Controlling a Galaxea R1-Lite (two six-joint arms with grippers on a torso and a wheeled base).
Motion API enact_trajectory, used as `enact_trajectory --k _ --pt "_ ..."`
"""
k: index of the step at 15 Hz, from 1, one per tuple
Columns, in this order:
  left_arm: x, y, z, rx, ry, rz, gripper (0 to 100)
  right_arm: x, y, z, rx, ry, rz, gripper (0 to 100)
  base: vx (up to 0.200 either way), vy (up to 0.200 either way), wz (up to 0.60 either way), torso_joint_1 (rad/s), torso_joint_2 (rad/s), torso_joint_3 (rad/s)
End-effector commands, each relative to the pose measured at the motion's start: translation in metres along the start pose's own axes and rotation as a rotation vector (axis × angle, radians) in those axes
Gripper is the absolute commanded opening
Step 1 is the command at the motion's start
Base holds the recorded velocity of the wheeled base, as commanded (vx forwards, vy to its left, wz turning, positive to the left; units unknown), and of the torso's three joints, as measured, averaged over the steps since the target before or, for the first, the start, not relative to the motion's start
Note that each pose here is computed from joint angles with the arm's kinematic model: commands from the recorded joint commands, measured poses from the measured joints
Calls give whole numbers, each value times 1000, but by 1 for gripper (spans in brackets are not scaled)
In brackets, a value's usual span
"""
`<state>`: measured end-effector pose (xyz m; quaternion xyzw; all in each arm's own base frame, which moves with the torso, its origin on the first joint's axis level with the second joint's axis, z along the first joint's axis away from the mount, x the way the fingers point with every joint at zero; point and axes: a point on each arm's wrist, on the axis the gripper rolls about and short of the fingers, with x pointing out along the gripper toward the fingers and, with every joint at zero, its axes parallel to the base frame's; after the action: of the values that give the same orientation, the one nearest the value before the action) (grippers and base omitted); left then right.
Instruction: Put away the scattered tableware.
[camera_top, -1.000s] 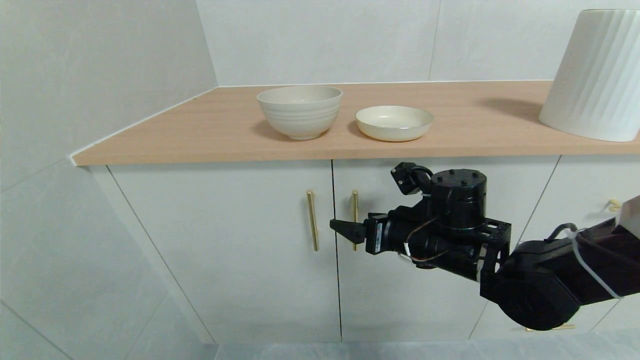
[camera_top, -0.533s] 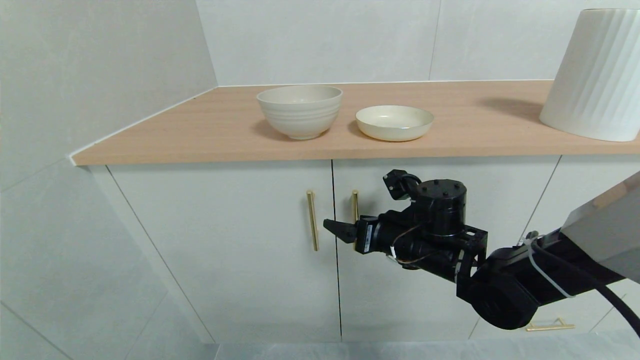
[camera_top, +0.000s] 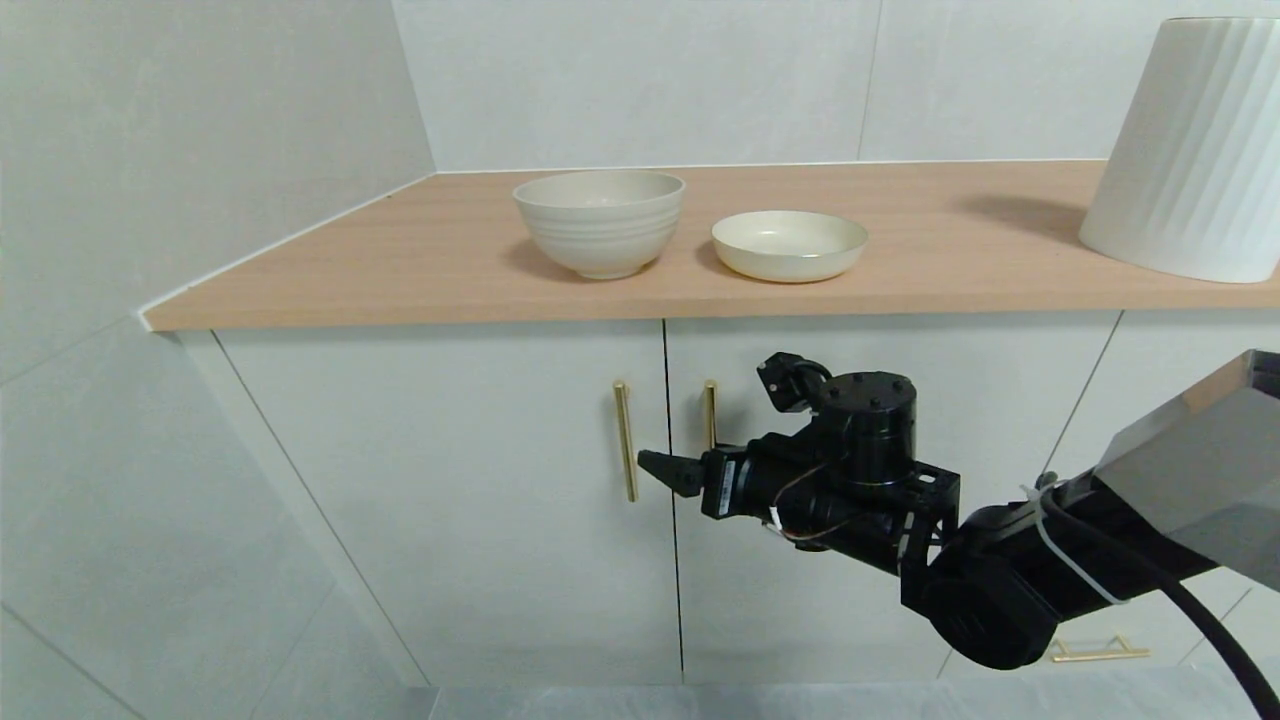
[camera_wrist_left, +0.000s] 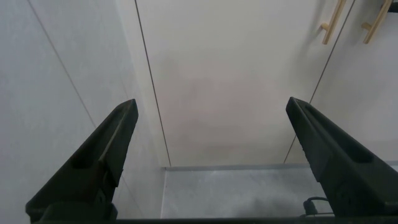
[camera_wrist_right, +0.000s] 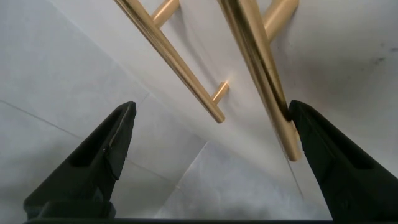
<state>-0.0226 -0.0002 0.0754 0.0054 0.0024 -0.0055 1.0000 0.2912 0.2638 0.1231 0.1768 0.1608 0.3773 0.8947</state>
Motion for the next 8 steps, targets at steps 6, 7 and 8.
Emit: enact_trajectory --k 6,7,8 --pt "0 0 0 0 0 0 100 -15 10 5 4 23 70 100 0 0 0 0 0 0" --pt "0 0 0 0 0 0 100 -19 11 6 7 27 82 100 0 0 0 0 0 0" --pt "0 0 0 0 0 0 100 -24 14 6 6 36 103 100 0 0 0 0 0 0"
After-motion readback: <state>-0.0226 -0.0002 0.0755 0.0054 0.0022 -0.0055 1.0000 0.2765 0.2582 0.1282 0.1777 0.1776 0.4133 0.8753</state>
